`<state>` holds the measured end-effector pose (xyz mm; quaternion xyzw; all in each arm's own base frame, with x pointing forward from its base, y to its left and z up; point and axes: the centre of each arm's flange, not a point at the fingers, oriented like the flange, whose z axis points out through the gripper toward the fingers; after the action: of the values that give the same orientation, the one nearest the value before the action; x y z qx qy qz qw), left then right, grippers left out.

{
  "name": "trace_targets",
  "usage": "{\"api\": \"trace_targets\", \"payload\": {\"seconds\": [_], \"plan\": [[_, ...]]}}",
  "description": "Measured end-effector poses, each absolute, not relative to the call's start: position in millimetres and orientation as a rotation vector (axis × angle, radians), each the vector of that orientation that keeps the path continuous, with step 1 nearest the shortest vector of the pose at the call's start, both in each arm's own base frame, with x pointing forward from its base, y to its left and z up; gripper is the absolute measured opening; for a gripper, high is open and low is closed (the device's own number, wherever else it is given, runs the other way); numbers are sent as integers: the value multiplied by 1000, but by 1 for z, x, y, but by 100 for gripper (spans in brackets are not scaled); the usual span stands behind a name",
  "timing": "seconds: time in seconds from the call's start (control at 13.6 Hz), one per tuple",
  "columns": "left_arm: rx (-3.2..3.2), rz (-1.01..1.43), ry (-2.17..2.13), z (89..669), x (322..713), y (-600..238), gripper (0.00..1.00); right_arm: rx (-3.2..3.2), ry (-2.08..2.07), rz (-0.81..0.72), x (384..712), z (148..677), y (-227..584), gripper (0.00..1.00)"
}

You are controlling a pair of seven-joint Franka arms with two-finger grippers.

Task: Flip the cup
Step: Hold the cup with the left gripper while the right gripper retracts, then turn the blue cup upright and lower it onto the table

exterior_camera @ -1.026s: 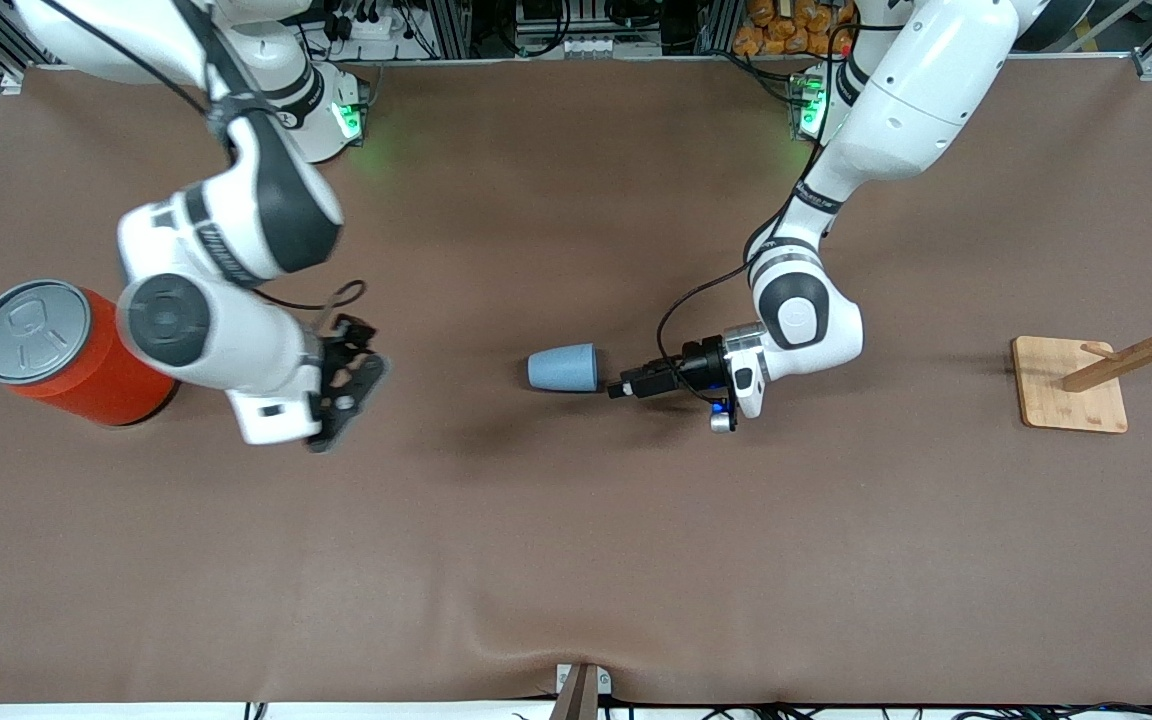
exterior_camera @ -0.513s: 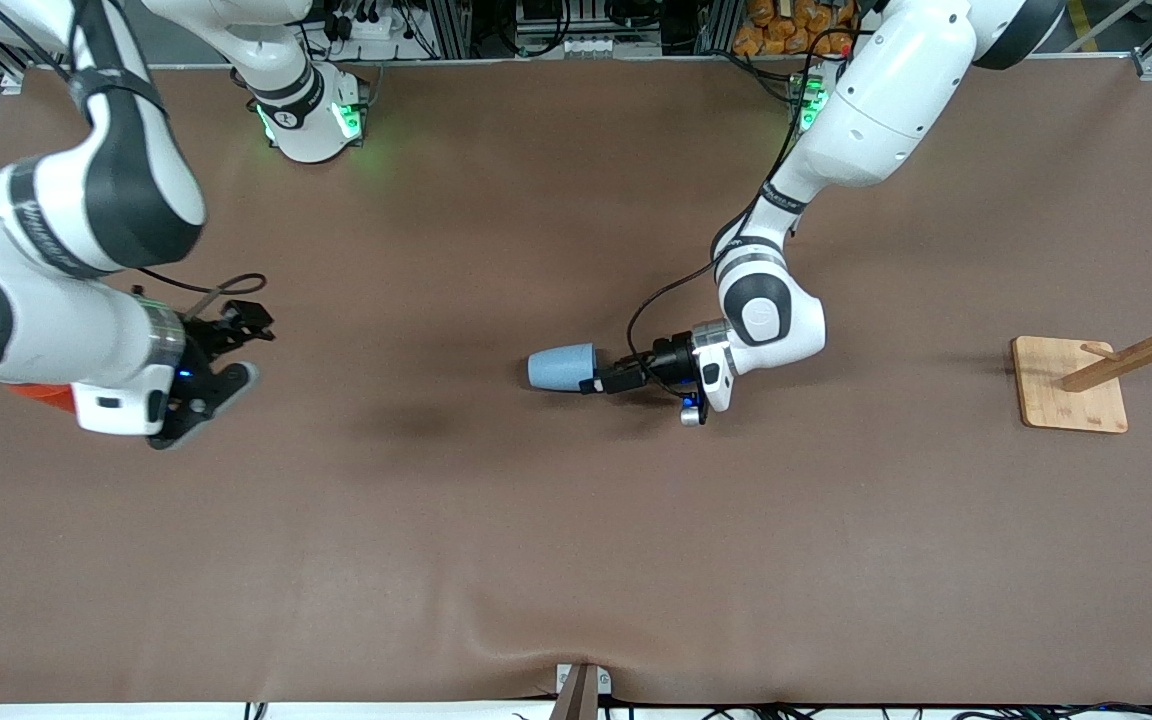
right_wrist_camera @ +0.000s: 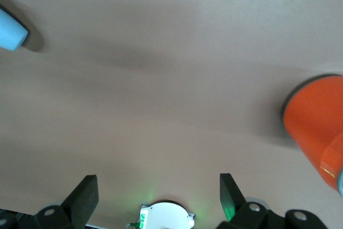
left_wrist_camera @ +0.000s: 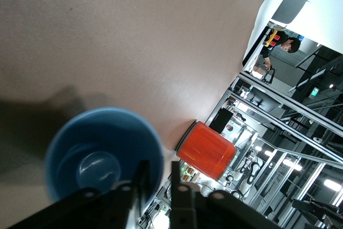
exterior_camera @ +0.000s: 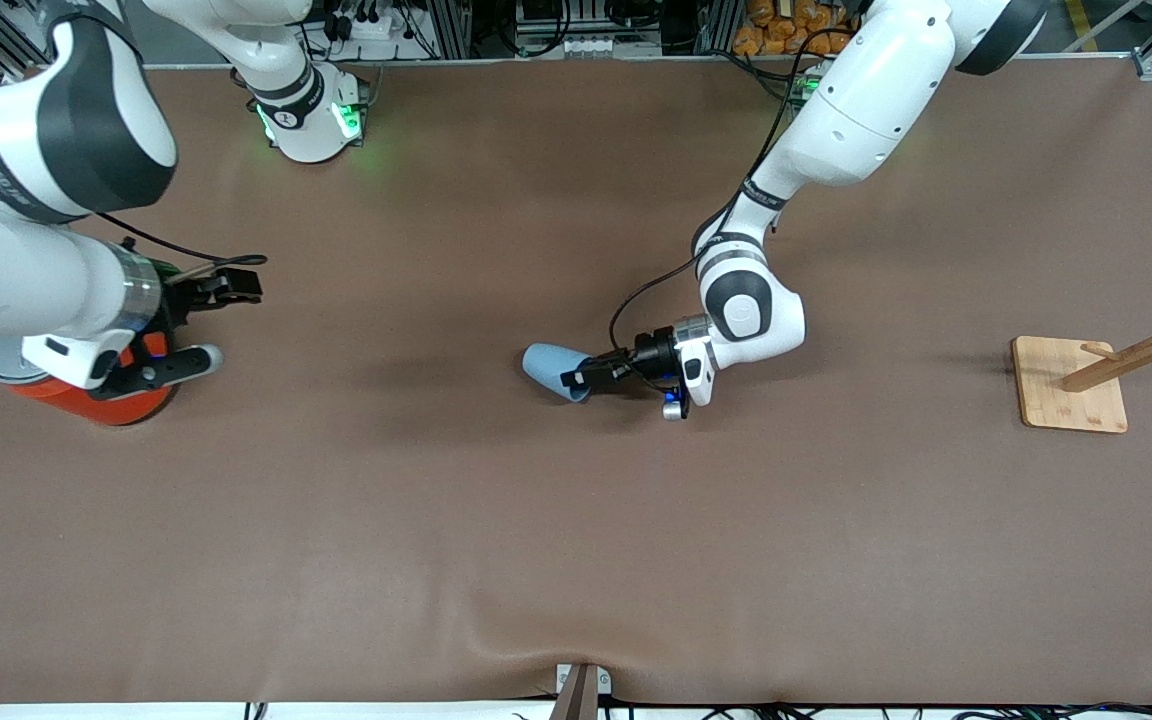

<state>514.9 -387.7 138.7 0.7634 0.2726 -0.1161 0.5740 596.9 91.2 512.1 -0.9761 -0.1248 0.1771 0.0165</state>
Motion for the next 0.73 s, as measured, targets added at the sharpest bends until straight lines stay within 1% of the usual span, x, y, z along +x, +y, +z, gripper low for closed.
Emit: {"api": "trace_targets", "payload": {"seconds": [0.07, 0.15, 0.22, 0.44, 0.59, 0.73], "plan": [[1788, -267, 643, 138, 516, -386, 7, -3035, -356, 554, 598, 512, 79, 100], [1786, -264, 646, 139, 518, -385, 4, -3036, -331, 549, 600, 512, 69, 100], [1786, -261, 648, 139, 519, -385, 4, -3041, -310, 532, 601, 515, 61, 100], [1787, -244, 649, 142, 524, -384, 4, -3066, -238, 385, 599, 547, 40, 100], [1782, -226, 651, 147, 532, -381, 4, -3061, -180, 314, 587, 575, 25, 100], [1775, -173, 662, 162, 549, -369, 4, -3073, -157, 260, 574, 598, 20, 100]]}}
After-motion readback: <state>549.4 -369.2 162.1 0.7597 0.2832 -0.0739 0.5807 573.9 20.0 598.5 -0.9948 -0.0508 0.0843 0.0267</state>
